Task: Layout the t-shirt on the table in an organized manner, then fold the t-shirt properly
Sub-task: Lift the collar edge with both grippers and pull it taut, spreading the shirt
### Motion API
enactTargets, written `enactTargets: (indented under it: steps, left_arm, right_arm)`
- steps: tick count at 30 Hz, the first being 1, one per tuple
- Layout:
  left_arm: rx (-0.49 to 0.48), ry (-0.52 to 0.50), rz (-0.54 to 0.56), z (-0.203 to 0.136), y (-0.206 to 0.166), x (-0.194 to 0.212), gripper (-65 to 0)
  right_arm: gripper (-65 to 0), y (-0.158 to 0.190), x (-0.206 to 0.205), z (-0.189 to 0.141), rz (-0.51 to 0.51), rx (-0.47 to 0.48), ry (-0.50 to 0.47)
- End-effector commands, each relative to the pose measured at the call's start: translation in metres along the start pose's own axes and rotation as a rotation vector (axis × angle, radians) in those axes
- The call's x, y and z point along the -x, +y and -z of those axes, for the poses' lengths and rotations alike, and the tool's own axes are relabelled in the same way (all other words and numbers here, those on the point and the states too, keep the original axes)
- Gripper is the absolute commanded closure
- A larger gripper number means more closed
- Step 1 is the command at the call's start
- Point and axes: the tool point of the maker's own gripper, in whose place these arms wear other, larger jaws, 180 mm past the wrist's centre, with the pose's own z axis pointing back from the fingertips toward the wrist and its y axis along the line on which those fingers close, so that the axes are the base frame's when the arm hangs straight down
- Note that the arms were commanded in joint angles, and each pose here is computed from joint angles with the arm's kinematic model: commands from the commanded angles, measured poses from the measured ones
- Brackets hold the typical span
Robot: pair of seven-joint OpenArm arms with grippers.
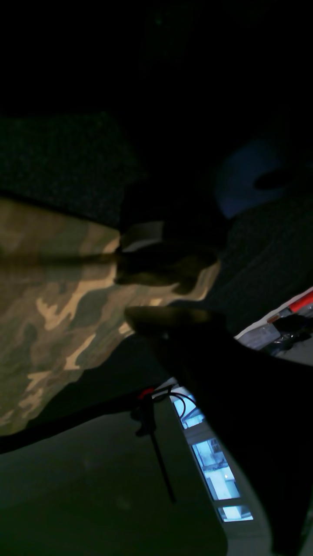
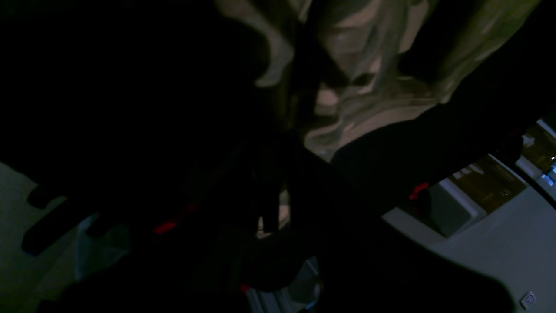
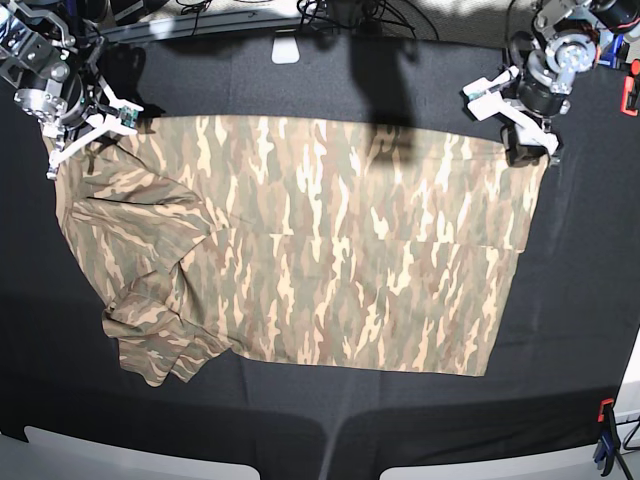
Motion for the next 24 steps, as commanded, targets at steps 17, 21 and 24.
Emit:
enactTargets:
  steps: [17, 21, 24]
  left_arm:
    - [0.009, -0.047, 0.005, -0.002, 0.003, 0.003, -18.9]
    - [-0.003, -0.048, 0.007, 0.0, 0.009, 0.004, -18.1]
    - [0.029, -0.051, -0.022, -0.004, -0.001, 0.003, -14.4]
  right_arm:
    - [0.0, -0.016, 0.012, -0.003, -0.008, 0.053, 0.046]
    - [0.0, -0.016, 0.012, -0.003, -0.008, 0.053, 0.048]
    - [0.0, -0.017, 0.012, -0.003, -0.008, 0.054, 0.048]
